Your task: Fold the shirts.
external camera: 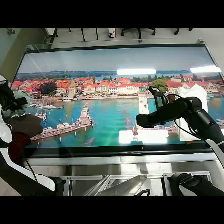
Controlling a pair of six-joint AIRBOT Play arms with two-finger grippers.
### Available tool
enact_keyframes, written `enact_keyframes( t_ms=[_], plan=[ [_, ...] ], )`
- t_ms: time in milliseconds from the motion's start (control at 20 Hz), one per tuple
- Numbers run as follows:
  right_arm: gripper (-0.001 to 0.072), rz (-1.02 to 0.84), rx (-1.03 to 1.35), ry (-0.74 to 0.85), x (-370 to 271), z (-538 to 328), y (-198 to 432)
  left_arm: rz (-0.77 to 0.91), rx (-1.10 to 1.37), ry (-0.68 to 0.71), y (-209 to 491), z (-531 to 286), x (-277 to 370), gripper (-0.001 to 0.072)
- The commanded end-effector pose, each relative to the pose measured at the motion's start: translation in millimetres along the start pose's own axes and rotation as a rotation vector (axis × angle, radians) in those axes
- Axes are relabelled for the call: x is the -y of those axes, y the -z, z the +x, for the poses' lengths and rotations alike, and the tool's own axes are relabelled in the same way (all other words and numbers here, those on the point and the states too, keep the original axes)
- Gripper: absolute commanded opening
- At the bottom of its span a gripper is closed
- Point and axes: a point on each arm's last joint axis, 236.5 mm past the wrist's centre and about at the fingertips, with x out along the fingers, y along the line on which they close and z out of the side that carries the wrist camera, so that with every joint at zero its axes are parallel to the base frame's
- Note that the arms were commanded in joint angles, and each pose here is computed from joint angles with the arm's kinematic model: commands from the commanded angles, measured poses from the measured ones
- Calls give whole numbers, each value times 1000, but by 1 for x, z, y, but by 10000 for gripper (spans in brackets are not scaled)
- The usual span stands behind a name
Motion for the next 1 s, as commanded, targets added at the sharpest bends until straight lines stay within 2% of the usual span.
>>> enact_keyframes(
  t_ms=[0,100,200,300,400,600,850,900,950],
  plan=[
    [21,4,-12,3,1,4,1,-16,3,81,-15,-52,23,14],
    [20,6,-16,5,2,5,1,1,128,210,-42,-123,64,15],
    [20,8,-12,5,3,7,-1,60,254,397,-50,-215,124,15],
    [20,11,-5,5,3,9,-4,160,346,593,-26,-304,190,14],
    [21,13,4,4,3,11,-7,306,363,711,25,-363,249,15],
    [21,13,-19,8,4,11,-2,560,238,817,147,-392,338,15],
    [31,42,-47,19,14,7,3,745,19,835,280,-345,414,18],
    [89,57,-51,22,19,4,2,776,-8,829,298,-336,422,194],
    [281,74,-53,25,24,-1,0,798,-34,820,312,-329,426,481]
  ],
)
